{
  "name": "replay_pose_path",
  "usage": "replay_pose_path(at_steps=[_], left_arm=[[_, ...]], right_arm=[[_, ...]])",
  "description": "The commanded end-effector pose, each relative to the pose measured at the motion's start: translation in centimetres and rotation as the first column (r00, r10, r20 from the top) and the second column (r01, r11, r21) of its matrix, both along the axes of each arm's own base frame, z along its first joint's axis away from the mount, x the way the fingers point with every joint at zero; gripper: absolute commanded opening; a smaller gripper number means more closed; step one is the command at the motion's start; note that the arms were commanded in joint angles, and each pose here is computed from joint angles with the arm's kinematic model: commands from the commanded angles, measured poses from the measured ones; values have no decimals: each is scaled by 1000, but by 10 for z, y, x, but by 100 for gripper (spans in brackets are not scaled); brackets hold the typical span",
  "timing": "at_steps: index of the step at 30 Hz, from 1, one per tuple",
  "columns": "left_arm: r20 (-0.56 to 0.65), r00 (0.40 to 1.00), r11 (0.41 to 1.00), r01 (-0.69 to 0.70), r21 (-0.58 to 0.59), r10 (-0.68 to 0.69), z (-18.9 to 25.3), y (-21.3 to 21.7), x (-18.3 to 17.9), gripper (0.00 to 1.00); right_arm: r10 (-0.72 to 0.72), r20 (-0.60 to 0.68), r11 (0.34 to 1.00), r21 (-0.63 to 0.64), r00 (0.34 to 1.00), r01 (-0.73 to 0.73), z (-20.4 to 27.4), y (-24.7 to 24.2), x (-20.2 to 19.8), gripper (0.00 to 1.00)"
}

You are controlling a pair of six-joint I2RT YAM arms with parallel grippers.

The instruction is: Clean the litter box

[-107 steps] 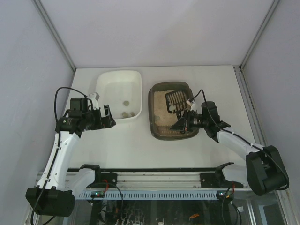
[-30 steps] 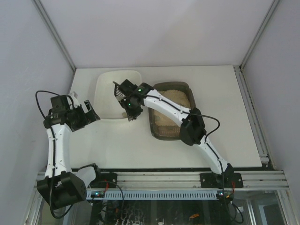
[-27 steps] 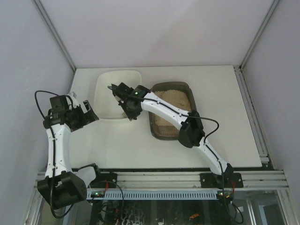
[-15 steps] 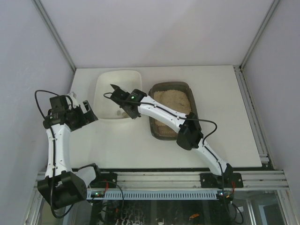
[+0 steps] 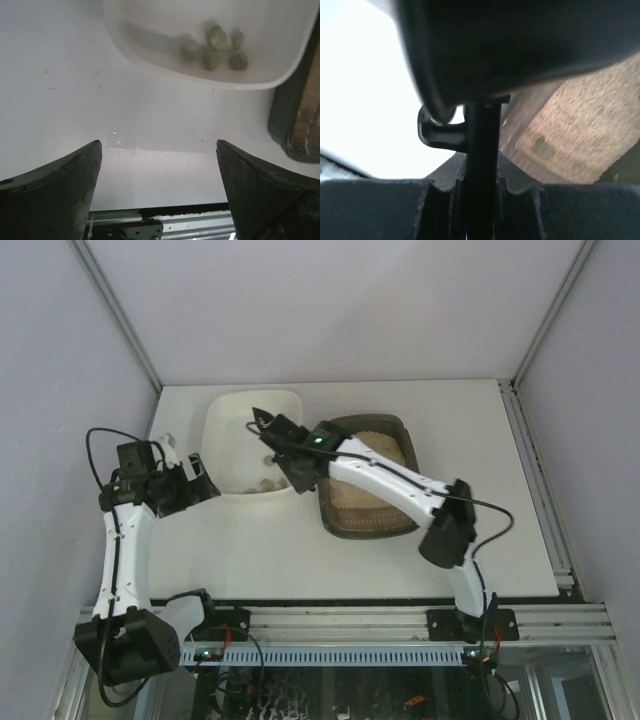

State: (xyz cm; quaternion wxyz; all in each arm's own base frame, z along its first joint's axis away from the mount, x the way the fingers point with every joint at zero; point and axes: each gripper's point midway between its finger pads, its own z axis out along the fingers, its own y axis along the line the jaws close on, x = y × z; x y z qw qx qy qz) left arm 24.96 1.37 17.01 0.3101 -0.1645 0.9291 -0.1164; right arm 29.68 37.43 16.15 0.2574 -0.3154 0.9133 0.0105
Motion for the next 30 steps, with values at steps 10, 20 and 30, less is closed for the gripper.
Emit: replay_pose_path(at_steps=[10,20,30], left_arm=[[74,944,916,330,-227,-321,43,-170,46,100],[38,935,841,334,-426,-352,33,-251,59,100],[20,939,800,303,-518,-343,14,-279,62,100]], right_arm=[[-334,-629,856,109,702,505,27,-150,-125,0],[-248,-816,833,95,522,545,14,-135,-112,0],[-305,-841,815,13,447,580,-8,-137,-82,0]])
